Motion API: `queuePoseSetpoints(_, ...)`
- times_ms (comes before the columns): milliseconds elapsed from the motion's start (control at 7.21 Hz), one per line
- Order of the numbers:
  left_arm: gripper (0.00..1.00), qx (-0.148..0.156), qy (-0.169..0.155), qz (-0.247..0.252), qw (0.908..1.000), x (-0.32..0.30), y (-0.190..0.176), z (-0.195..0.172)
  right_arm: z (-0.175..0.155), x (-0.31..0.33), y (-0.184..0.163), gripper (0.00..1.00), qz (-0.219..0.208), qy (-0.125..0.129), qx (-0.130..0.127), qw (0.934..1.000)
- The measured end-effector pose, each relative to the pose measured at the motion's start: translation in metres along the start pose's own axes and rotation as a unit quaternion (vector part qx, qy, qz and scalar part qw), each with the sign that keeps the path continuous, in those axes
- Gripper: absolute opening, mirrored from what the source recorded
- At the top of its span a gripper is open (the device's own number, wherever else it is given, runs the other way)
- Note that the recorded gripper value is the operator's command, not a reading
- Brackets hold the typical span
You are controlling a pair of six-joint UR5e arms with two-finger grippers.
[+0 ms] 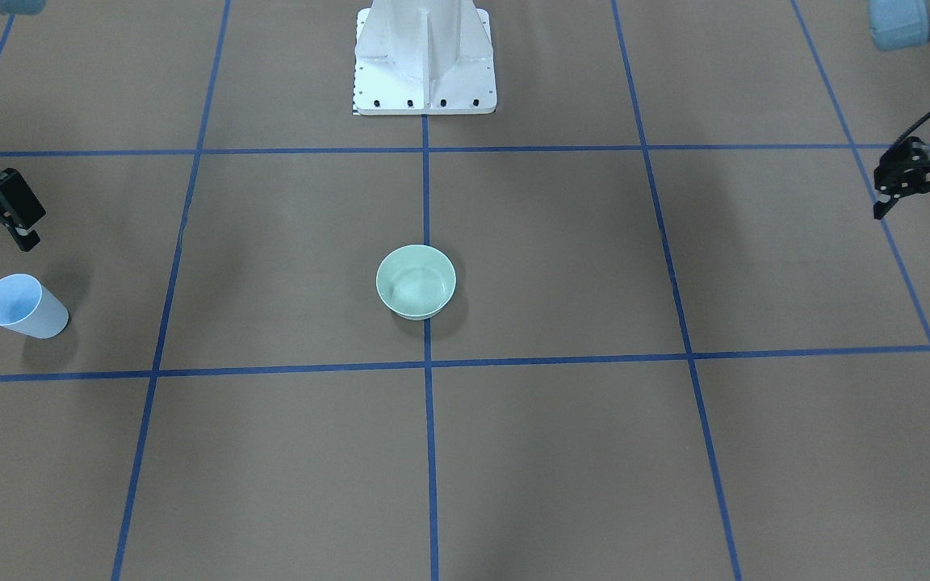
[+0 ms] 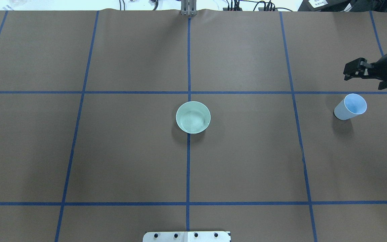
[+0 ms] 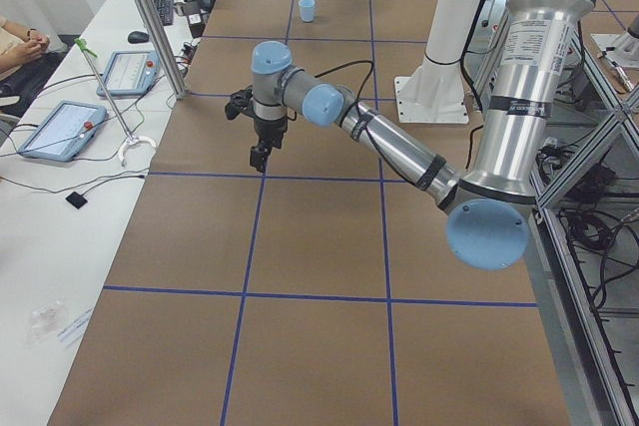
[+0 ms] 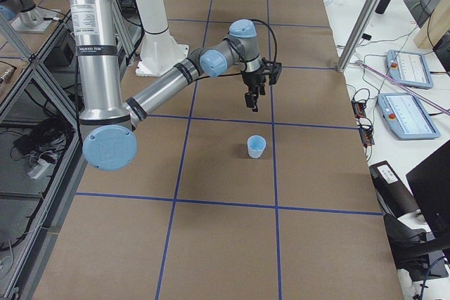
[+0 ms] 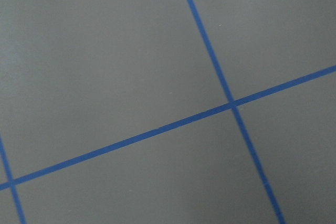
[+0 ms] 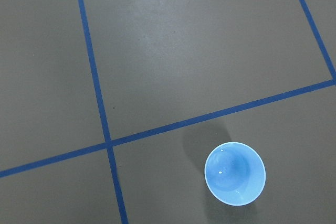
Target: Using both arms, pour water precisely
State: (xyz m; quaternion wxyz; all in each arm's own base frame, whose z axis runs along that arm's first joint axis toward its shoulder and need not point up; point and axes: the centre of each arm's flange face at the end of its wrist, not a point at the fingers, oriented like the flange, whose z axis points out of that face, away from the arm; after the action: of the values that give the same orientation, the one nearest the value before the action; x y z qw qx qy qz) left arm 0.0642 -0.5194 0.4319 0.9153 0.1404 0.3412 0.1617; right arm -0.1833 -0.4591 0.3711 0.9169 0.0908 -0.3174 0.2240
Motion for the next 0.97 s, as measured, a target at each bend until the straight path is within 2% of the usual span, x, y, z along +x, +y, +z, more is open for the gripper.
queuePoseSetpoints(277,1.00,-0.009,0.004,0.006,0.9999,-0.037,0.014,0.004,0.030,-0.028,0.046,1.00,0.016,0.044,0.078,0.9959)
queuePoseSetpoints(416,1.00,-0.011,0.007,0.004,0.9999,-0.041,0.016,0.005,0.049,-0.037,0.073,1.00,0.026,0.064,0.122,0.9901)
queuePoseSetpoints(693,1.00,-0.012,0.010,0.002,0.9999,-0.042,0.017,0.006,0.096,-0.041,0.113,1.00,0.051,0.109,0.209,0.9705)
queuePoseSetpoints(971,1.00,-0.012,0.012,0.001,0.9999,-0.042,0.017,0.006,0.151,-0.036,0.134,1.00,0.064,0.144,0.267,0.9508)
